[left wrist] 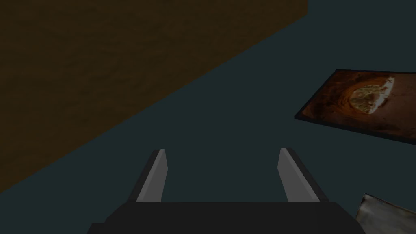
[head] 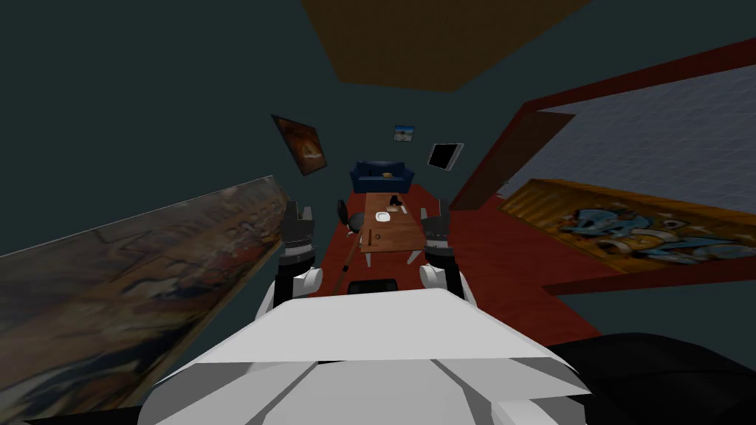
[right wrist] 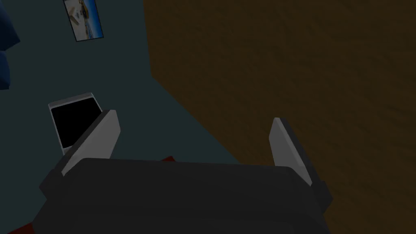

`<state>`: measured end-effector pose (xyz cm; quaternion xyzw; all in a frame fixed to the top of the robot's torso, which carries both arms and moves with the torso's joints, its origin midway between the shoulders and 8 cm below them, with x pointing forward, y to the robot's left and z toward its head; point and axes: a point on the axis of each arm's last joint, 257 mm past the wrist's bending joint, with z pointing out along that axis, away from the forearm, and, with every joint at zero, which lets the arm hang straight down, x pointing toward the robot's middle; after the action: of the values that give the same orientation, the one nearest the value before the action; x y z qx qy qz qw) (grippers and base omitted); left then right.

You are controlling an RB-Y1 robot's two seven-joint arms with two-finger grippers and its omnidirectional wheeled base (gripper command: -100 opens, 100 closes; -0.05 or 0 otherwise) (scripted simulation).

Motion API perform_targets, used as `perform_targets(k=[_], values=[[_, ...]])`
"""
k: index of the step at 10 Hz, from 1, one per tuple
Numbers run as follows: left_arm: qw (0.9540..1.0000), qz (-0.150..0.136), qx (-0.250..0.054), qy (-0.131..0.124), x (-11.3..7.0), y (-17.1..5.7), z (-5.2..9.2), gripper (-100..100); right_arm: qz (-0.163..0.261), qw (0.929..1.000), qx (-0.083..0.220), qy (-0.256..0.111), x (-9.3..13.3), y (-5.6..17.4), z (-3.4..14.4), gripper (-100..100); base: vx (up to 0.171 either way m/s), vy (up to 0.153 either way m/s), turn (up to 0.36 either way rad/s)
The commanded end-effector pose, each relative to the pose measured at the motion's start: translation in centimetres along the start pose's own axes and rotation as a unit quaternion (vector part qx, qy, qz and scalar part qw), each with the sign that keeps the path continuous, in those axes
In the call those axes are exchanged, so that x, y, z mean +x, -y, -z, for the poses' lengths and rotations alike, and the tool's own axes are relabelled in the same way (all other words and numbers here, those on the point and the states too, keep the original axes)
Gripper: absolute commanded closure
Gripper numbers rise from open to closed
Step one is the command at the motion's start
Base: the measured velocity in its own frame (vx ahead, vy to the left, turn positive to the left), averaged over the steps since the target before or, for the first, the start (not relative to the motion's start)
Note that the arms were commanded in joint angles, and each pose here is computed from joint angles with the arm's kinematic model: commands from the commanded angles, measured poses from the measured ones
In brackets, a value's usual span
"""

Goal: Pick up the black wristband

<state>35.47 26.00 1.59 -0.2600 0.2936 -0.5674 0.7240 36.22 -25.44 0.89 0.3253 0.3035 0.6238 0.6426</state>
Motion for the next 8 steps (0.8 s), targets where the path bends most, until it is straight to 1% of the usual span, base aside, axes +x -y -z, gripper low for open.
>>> perform_targets(k=[1,3,4,5,6,7,8], values=[[1.0000,0.000,0.000,0.000,0.0,0.0,0.0,0,0.020,0.9994,0.023,-0.019,0.5,1.7,0.4,-100,-0.005,-0.023,0.195],[1.0000,0.000,0.000,0.000,0.0,0.0,0.0,0,0.047,0.9966,0.055,-0.040,0.9,4.2,1.0,-100,-0.010,-0.045,0.231],[1.0000,0.000,0.000,0.000,0.0,0.0,0.0,0,0.064,0.9938,0.074,-0.052,1.2,5.8,1.5,-100,-0.017,-0.051,0.250],[1.0000,0.000,0.000,0.000,0.0,0.0,0.0,0,0.083,0.9898,0.096,-0.065,1.3,7.5,2.1,-100,-0.025,-0.058,0.313],[1.0000,0.000,0.000,0.000,0.0,0.0,0.0,0,0.103,0.9843,0.119,-0.079,1.5,9.4,2.9,-100,-0.017,-0.064,0.307],[1.0000,0.000,0.000,0.000,0.0,0.0,0.0,0,0.103,0.9843,0.119,-0.079,1.5,9.4,2.9,-100,-0.015,-0.048,0.088],[1.0000,0.000,0.000,0.000,0.0,0.0,0.0,0,0.126,0.9771,0.144,-0.094,1.5,11.4,3.8,-100,-0.015,-0.037,0.233]])
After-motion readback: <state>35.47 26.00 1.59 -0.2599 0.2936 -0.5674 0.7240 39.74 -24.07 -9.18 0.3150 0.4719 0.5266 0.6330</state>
